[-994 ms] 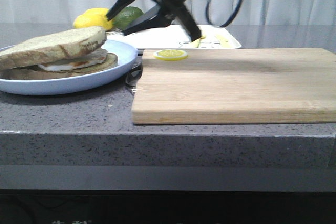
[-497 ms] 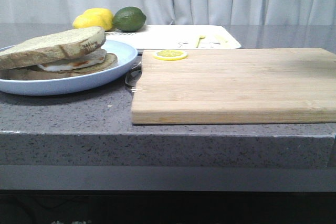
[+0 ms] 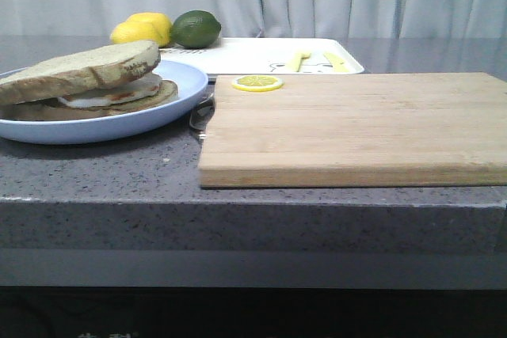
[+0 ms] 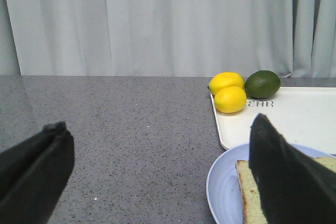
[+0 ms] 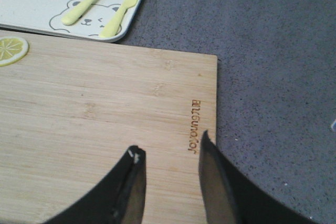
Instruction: Place bread and move sandwich to tray
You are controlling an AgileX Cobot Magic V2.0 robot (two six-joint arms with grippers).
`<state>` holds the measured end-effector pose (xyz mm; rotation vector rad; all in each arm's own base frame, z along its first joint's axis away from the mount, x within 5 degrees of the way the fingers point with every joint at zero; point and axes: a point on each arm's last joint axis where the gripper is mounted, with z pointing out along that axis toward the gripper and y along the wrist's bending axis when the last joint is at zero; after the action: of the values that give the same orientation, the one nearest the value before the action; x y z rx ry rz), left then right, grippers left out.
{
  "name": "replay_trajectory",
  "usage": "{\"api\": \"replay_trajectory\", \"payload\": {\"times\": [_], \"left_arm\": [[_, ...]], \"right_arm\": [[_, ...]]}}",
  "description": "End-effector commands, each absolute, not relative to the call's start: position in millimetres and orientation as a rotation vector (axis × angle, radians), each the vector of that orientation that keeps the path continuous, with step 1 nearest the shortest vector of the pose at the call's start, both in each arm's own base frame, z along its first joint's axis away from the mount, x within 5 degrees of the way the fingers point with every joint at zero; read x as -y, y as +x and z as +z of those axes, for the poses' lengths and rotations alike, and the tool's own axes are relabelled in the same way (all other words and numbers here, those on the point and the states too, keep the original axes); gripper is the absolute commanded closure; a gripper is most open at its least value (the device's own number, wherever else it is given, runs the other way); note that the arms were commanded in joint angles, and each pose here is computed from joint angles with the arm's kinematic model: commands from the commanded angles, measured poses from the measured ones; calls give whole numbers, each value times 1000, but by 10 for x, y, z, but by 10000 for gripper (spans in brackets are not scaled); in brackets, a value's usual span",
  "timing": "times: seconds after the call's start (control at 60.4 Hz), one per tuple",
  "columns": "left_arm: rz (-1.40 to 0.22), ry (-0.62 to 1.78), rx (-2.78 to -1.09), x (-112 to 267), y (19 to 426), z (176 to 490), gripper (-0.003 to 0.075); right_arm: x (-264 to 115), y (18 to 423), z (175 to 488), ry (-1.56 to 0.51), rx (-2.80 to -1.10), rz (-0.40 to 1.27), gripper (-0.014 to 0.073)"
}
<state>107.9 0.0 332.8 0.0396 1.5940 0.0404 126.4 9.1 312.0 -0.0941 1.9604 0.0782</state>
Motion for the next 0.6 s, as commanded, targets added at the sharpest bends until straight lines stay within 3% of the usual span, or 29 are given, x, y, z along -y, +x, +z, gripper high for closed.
{"api": "replay_trajectory", "payload": {"times": [0.0,0.132,0.248,0.58], "left_arm": [[30,33,-1501,4,1083,3480,61],[30,33,-1501,4,1083,3480,61],[30,33,-1501,4,1083,3480,62],[-89,-59,-1611,24,1225,3420,62]], "right_arm": [[-72,1080,3189,-87,-1788,45,323],[-63,839,3049,-79,-1695,35,438],[-64,743,2966,-81,-1677,36,685],[-59,740,2979,-75,-1651,31,674]]}}
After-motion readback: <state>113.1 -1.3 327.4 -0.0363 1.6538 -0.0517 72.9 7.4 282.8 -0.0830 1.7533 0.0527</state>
